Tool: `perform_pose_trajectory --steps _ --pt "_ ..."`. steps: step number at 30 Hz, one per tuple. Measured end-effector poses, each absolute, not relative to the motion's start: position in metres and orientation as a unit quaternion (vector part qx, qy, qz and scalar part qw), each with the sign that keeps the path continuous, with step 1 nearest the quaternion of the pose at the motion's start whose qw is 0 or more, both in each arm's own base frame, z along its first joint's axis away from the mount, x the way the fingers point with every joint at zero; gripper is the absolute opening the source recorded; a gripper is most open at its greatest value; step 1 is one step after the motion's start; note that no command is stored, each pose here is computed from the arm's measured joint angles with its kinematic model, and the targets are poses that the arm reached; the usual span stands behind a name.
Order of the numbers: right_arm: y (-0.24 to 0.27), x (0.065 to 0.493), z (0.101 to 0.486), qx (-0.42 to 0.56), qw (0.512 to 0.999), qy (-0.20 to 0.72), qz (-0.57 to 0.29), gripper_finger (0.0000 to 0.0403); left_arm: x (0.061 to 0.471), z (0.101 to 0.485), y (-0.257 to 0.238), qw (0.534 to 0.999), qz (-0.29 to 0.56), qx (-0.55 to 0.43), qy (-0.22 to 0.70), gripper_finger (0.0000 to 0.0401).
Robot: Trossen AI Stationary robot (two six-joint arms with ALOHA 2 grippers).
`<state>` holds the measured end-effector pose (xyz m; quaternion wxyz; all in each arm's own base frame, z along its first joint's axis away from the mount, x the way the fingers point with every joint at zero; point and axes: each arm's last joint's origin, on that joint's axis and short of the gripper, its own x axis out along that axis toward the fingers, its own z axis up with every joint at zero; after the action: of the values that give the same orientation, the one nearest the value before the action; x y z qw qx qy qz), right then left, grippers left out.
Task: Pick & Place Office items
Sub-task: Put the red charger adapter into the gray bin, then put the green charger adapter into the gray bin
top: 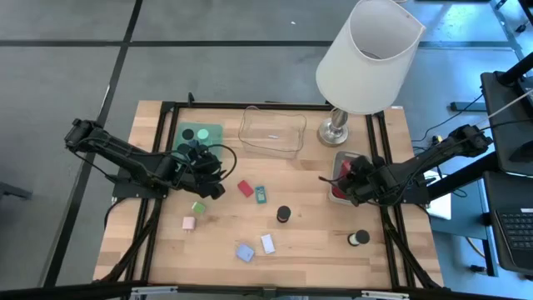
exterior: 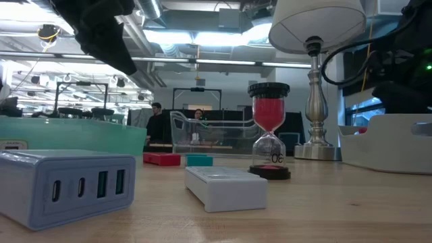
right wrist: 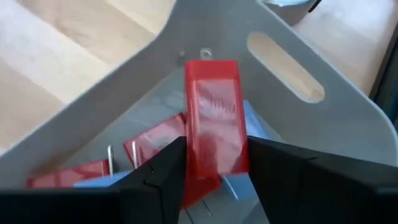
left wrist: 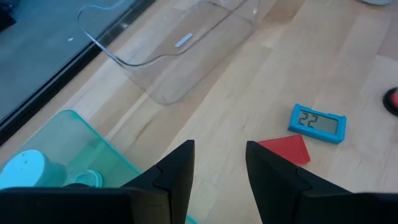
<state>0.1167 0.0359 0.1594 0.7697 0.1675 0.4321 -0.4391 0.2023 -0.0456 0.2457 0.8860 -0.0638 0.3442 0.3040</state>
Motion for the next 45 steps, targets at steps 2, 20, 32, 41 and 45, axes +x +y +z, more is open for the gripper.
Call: perform_pose_trajectory --steps 2,20,32,41,45 --pt "0.037 0.118 0.165 0.162 0.769 0.444 -0.431 0.0172 0.202 0.245 -0.046 0.886 0.293 -0.069 0.352 0.0141" --pt "0.046 0.14 0.237 0.175 0.806 0.403 -0.396 0.0276 0.19 0.234 -0.064 0.828 0.044 -0.146 0.54 0.022" --pt "0.047 0.142 0.238 0.18 0.809 0.397 -0.394 0.0274 0.165 0.202 -0.077 0.788 -0.057 -0.013 0.613 0.0224" --pt "0.048 0.144 0.238 0.184 0.812 0.391 -0.392 0.0274 0.158 0.171 -0.073 0.79 -0.056 0.007 0.61 0.0224" --pt "0.048 0.144 0.238 0.185 0.813 0.389 -0.392 0.0274 0.159 0.168 -0.073 0.797 -0.069 0.016 0.6 0.0224"
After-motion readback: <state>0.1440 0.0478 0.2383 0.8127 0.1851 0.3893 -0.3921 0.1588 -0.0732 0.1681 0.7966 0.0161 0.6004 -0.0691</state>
